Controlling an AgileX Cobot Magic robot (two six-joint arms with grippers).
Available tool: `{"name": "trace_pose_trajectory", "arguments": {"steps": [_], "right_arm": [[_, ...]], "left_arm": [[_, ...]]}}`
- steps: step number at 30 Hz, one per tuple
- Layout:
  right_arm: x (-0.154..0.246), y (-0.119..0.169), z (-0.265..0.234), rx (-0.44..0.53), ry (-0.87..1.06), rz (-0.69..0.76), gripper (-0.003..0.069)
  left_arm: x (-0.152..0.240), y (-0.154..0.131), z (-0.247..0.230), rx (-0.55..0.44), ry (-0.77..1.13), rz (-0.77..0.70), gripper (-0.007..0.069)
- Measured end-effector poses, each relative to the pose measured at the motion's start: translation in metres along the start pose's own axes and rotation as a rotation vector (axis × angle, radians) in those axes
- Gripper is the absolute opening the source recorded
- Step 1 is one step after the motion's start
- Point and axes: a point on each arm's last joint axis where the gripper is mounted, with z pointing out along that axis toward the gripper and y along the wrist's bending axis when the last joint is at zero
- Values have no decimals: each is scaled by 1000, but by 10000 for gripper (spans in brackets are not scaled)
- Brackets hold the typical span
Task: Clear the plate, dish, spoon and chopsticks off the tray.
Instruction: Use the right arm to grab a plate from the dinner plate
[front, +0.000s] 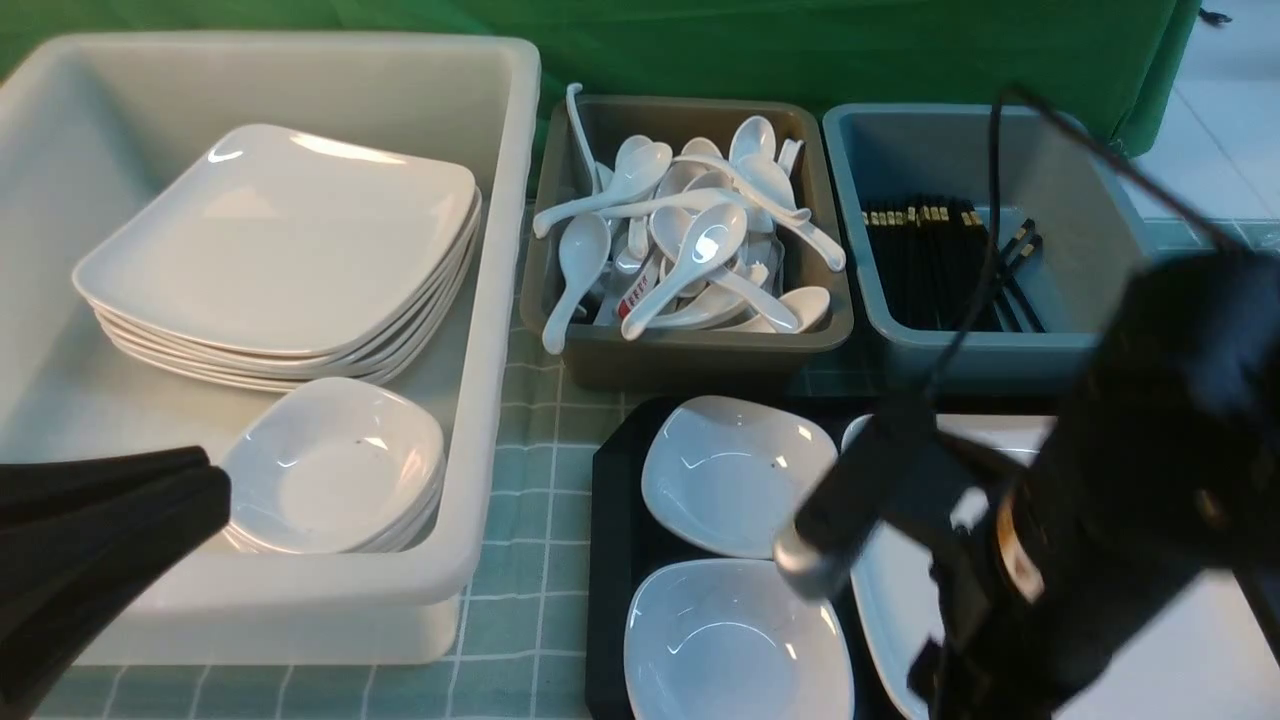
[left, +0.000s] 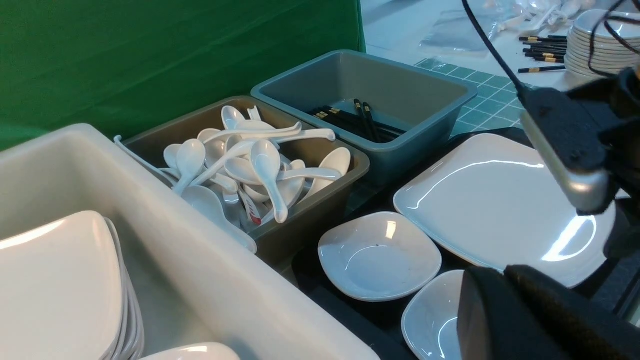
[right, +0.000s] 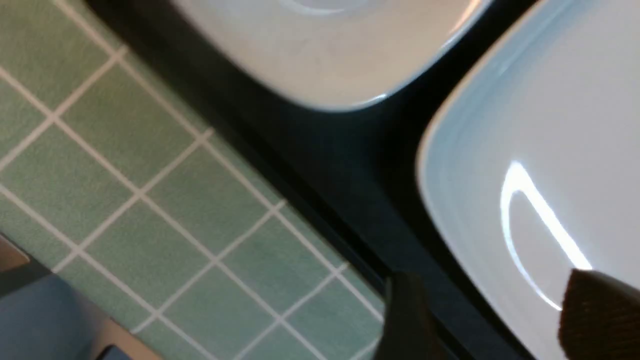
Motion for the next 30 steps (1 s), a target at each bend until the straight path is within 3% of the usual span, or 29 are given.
{"name": "trace_pose_trajectory", "arguments": {"steps": [5, 19, 24, 27, 30], "right_arm": [[15, 9, 35, -1, -81, 7, 566], [4, -8, 100, 54, -85, 14, 581], [3, -8, 101, 54, -92, 12, 469], [3, -10, 101, 69, -92, -10, 306], [3, -11, 98, 81, -103, -29, 279]], "left_arm": [[0, 0, 0, 0, 0, 0, 18], [0, 0, 0, 0, 0, 0, 18], [0, 0, 0, 0, 0, -1, 18], [0, 0, 0, 1, 0, -1, 18], [0, 0, 0, 4, 3, -1, 18]]}}
